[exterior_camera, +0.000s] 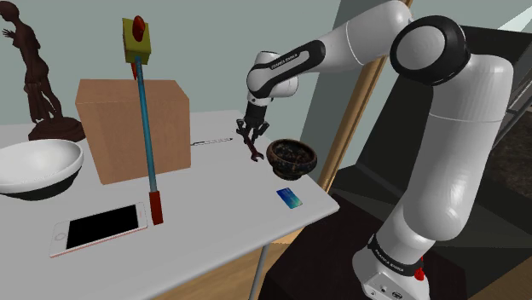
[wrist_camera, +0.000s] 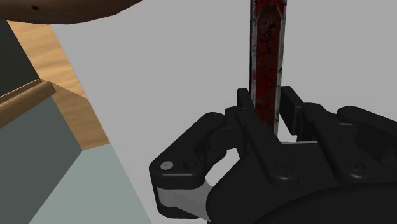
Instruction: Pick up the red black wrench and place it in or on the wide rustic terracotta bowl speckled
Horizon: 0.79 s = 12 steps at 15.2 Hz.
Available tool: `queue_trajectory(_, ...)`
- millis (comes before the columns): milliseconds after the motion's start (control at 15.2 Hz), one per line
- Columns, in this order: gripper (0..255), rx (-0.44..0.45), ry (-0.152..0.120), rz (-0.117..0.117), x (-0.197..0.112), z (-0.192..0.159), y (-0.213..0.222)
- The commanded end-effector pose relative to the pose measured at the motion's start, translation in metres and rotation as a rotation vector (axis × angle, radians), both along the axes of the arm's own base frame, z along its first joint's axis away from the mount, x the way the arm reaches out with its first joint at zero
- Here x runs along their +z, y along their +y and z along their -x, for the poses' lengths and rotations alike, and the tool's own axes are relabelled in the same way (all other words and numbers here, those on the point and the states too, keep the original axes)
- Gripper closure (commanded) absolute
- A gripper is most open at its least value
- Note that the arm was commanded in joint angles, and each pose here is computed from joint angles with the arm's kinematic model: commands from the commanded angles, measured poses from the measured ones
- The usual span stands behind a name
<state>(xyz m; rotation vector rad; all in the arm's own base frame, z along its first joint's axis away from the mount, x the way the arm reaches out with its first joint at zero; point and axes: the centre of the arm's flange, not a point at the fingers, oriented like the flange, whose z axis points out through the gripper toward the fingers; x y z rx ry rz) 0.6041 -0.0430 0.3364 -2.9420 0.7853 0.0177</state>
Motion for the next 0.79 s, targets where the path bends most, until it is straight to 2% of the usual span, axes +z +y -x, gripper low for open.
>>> queue_trajectory(0,255,0.0,0.0,0.0,0.011,0.0,-0.001)
queue_trajectory(726,255,0.0,0.0,0.0,0.069,0.0,-0.001)
